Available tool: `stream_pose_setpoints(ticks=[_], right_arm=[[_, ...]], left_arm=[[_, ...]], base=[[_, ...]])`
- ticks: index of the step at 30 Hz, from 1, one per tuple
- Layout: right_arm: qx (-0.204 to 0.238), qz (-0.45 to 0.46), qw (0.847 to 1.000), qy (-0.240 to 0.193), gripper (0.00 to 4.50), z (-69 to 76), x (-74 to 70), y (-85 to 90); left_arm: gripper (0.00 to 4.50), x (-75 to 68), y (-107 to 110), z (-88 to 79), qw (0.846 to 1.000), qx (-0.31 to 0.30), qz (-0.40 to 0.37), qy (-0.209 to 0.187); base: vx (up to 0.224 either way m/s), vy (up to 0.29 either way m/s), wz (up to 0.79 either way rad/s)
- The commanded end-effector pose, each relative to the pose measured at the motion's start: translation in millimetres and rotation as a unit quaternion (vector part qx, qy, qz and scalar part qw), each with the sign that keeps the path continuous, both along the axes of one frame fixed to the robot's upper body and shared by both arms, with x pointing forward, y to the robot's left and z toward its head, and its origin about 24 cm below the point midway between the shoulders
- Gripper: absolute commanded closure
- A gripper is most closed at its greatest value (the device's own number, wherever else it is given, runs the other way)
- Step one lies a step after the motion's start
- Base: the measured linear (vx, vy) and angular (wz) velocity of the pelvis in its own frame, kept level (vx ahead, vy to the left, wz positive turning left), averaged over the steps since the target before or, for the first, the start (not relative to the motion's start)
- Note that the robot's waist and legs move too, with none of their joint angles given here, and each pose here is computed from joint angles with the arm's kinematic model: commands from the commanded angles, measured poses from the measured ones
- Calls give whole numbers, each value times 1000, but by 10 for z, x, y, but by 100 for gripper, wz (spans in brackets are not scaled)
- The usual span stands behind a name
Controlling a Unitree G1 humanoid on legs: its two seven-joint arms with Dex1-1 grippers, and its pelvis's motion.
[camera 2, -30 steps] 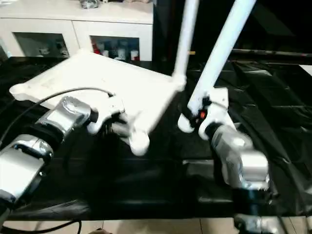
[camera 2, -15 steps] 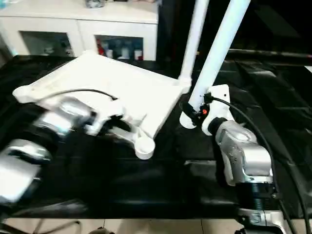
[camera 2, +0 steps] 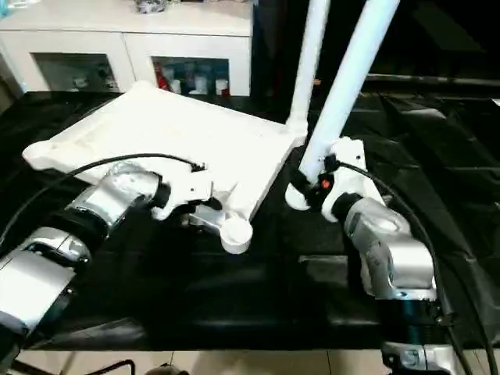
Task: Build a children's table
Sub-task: Rotate table base
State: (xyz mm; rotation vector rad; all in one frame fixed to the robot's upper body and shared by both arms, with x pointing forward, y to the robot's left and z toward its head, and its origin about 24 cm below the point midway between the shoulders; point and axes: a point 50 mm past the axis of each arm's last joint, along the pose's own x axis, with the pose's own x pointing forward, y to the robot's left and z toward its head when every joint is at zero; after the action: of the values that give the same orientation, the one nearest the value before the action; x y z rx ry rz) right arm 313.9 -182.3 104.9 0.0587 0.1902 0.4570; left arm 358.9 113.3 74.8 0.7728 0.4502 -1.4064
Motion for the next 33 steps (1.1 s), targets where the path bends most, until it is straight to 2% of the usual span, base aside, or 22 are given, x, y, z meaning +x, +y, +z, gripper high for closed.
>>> stream_pose_setpoints(ticks=[1, 6, 11, 14, 16, 19, 21, 22, 25, 27, 30, 33], right_arm=[[-3, 6, 1000, -21, 257, 77, -16, 8], [-9, 7, 1000, -22, 257, 69, -28, 4], [-15, 17, 1000, -20, 257, 53, -33, 35], [-17, 20, 999, -21, 257, 52, -24, 53], [-19, 23, 999, -20, 257, 48, -13, 61], [-21, 27, 999, -20, 257, 40, -8, 70], [-22, 29, 999, -20, 257, 34, -9, 80], [-22, 30, 999, -19, 257, 32, -10, 84], [-19, 32, 999, -14, 257, 8, -17, 111], [-18, 32, 999, -13, 257, 1, -21, 117], [-13, 30, 999, -7, 257, -28, -31, 132], [-10, 30, 999, -5, 257, -42, -35, 152]], left_arm=[[149, 2, 57, -20, 1000, 25, -2, -7], [192, -15, 104, -57, 999, 32, -3, 5], [228, -29, 97, -69, 1000, 10, 3, 26], [249, -47, 106, -79, 999, 15, -7, 38], [277, -57, 115, -85, 999, 20, -12, 47], [283, -68, 136, -96, 998, 37, -20, 51], [318, -78, 156, -109, 997, 47, -23, 57], [321, -84, 161, -115, 997, 50, -24, 60], [338, -135, 179, -154, 993, 39, -21, 108], [351, -147, 174, -162, 992, 31, -20, 118], [369, -161, 89, -191, 986, -32, 33, 159], [382, -186, 96, -258, 982, -35, 69, 173]], base=[[0, 0, 0], [0, 0, 0], [0, 0, 0], [0, 0, 0], [0, 0, 0], [0, 0, 0], [0, 0, 0], [0, 0, 0], [0, 0, 0], [0, 0, 0], [0, 0, 0], [0, 0, 0]])
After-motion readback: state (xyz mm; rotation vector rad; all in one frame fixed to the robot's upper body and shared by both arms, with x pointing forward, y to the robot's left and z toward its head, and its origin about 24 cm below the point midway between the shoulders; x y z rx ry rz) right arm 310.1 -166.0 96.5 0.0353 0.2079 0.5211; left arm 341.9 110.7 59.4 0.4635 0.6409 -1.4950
